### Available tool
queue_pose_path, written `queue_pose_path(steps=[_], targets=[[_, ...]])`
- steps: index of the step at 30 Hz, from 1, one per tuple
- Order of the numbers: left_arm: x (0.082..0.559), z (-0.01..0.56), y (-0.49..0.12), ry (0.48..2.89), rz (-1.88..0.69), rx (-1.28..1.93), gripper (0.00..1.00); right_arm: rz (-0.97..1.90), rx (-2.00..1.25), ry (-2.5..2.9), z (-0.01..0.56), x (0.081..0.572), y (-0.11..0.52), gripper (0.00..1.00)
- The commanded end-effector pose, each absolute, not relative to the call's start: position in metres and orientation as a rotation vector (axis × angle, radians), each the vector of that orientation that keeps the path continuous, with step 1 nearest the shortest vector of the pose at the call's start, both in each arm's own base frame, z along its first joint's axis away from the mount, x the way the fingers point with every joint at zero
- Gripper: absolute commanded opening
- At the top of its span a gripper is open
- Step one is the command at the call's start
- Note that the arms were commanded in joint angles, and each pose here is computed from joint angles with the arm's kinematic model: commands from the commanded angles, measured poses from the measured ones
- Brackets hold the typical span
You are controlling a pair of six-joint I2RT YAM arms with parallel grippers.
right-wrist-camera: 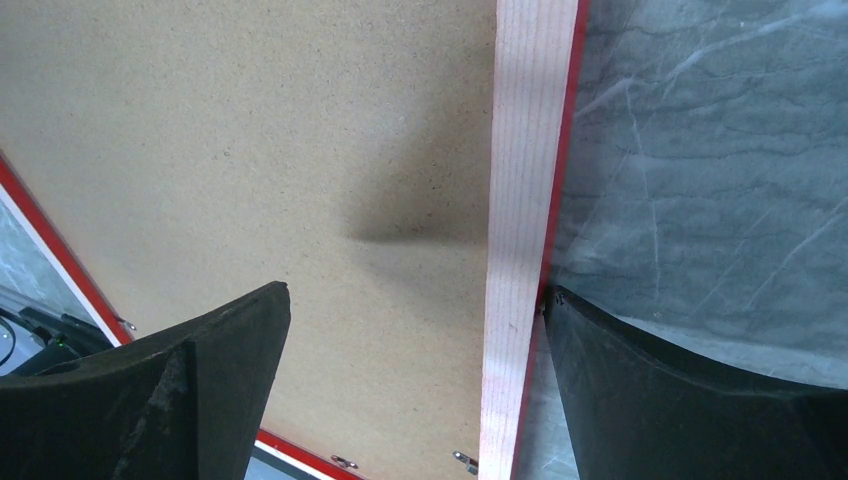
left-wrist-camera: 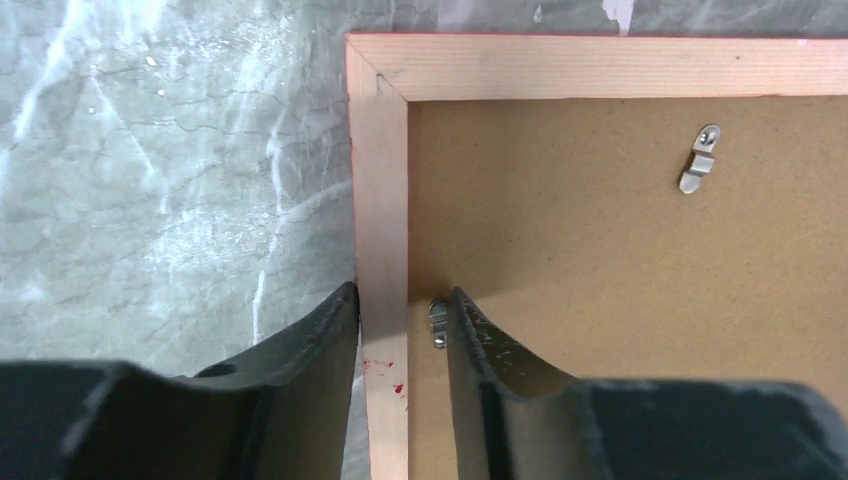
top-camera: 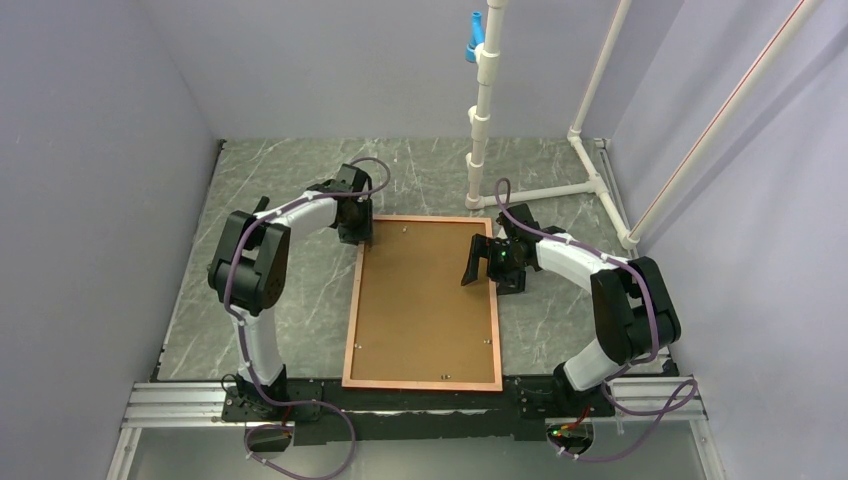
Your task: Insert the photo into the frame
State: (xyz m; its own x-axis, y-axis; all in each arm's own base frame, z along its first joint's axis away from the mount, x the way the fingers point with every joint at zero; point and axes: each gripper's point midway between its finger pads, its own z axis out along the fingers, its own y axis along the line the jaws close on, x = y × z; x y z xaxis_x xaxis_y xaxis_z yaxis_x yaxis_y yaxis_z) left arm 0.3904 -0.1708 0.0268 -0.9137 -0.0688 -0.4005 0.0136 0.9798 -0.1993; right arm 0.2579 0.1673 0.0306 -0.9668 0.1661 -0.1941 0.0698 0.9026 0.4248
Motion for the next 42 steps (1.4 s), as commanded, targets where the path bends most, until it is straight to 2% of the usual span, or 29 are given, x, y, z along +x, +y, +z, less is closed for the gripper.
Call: queue_pose_path(steps=[1, 5, 8, 14, 20, 21, 22, 23, 27, 29, 31, 36, 42], targets=[[0.384, 0.014, -0.164, 2.746, -0.173, -0.003, 0.32, 0.642, 0.144, 2.796, 0.034, 0.272, 0.172, 0.99], [0.378, 0.013, -0.162, 2.752, -0.172, -0.004, 0.09, 0.641, 0.144, 2.792, 0.034, 0.273, 0.171, 0.99], [0.378, 0.015, -0.164, 2.742, -0.190, 0.006, 0.00, 0.641, 0.145, 2.794, 0.034, 0.273, 0.171, 0.99], [0.379, 0.029, -0.168, 2.716, -0.231, 0.026, 0.00, 0.632, 0.147, 2.788, 0.034, 0.276, 0.170, 0.99], [0.379, 0.065, -0.169, 2.638, -0.271, 0.020, 0.00, 0.587, 0.140, 2.783, 0.037, 0.286, 0.167, 1.00], [0.380, 0.072, -0.169, 2.624, -0.277, 0.020, 0.05, 0.572, 0.137, 2.780, 0.038, 0.289, 0.166, 1.00], [0.379, 0.077, -0.169, 2.615, -0.280, 0.019, 0.14, 0.554, 0.138, 2.779, 0.039, 0.291, 0.164, 1.00], [0.379, 0.083, -0.169, 2.604, -0.283, 0.016, 0.29, 0.539, 0.135, 2.776, 0.040, 0.294, 0.163, 1.00], [0.375, 0.101, -0.167, 2.571, -0.307, -0.009, 0.66, 0.487, 0.133, 2.760, 0.044, 0.308, 0.160, 1.00], [0.371, 0.107, -0.167, 2.562, -0.321, -0.027, 0.76, 0.463, 0.132, 2.757, 0.045, 0.314, 0.159, 1.00], [0.368, 0.113, -0.168, 2.551, -0.340, -0.045, 0.80, 0.440, 0.134, 2.756, 0.043, 0.319, 0.158, 1.00], [0.355, 0.114, -0.170, 2.544, -0.399, -0.114, 0.80, 0.376, 0.132, 2.759, 0.038, 0.333, 0.155, 0.98], [0.346, 0.102, -0.170, 2.564, -0.420, -0.139, 0.80, 0.266, 0.159, 2.770, 0.028, 0.343, 0.145, 0.91]])
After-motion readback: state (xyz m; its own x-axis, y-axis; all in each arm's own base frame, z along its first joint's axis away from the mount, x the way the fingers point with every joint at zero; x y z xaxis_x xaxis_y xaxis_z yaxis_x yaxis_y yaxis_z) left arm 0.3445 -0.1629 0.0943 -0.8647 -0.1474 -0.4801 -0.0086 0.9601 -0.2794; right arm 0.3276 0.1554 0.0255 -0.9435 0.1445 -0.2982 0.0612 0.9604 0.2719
